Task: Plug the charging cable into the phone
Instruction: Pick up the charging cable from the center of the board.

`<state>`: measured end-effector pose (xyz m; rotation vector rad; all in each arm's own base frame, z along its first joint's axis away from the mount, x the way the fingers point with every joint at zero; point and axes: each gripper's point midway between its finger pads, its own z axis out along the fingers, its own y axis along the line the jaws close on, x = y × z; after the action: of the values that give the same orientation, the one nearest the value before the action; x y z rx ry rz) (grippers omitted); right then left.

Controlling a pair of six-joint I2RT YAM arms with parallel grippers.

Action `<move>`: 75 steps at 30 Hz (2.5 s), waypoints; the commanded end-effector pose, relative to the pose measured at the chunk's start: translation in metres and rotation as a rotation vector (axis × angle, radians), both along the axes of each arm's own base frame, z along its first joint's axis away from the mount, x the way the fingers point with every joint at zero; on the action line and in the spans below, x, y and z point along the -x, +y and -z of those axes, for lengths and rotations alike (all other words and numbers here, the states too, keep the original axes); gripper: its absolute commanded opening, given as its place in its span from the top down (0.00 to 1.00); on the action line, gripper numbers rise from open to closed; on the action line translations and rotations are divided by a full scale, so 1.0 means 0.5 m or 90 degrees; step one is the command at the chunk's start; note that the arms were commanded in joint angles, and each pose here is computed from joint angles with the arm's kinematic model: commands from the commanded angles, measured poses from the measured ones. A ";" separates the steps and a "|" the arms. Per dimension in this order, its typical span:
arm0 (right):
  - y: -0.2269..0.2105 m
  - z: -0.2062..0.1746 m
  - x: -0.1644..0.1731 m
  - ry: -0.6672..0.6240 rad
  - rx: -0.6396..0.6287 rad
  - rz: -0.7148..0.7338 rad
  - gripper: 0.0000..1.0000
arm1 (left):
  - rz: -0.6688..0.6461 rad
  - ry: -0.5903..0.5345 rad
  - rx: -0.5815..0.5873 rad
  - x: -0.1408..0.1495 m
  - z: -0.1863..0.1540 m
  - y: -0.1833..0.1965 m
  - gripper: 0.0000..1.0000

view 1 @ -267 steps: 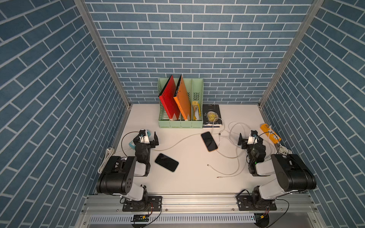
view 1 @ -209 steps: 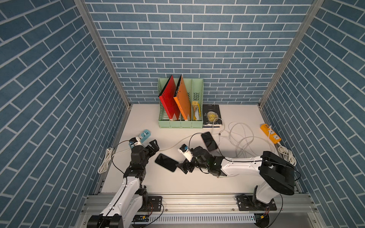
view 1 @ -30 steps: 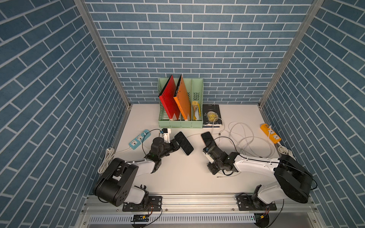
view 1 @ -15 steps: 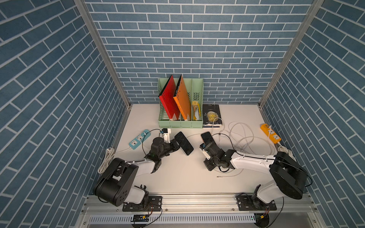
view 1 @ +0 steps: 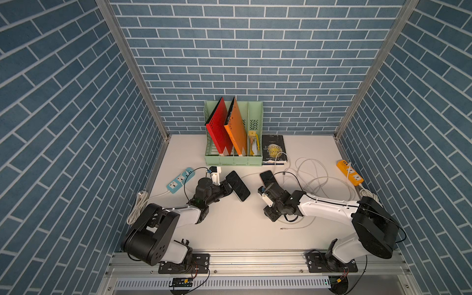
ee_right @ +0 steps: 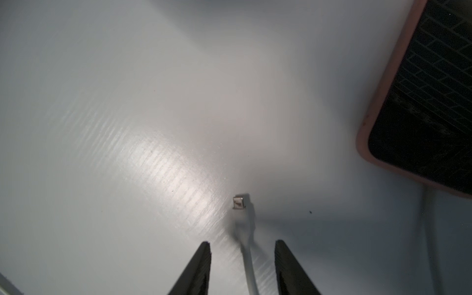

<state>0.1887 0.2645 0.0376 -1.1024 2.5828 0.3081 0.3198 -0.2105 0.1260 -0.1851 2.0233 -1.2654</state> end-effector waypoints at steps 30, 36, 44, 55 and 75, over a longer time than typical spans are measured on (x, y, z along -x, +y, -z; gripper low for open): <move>-0.035 0.096 0.015 0.096 0.149 -0.046 0.79 | 0.016 -0.049 0.015 -0.010 -0.042 -0.011 1.00; -0.034 0.082 -0.005 0.057 0.156 -0.029 0.89 | 0.016 -0.046 0.014 -0.009 -0.039 -0.011 1.00; -0.009 0.036 -0.041 -0.046 0.167 -0.011 1.00 | 0.013 -0.043 0.013 -0.013 -0.034 -0.010 1.00; 0.094 -0.027 -0.065 -0.075 0.010 -0.028 1.00 | 0.014 -0.042 0.013 -0.012 -0.031 -0.011 1.00; 0.184 -0.194 -0.072 -0.129 -0.289 -0.113 1.00 | -0.001 -0.136 0.053 0.016 -0.112 0.008 1.00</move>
<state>0.2343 0.3572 0.1569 -1.0625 2.0732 0.7103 0.3106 -0.2084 0.1565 -0.1224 1.8954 -1.3051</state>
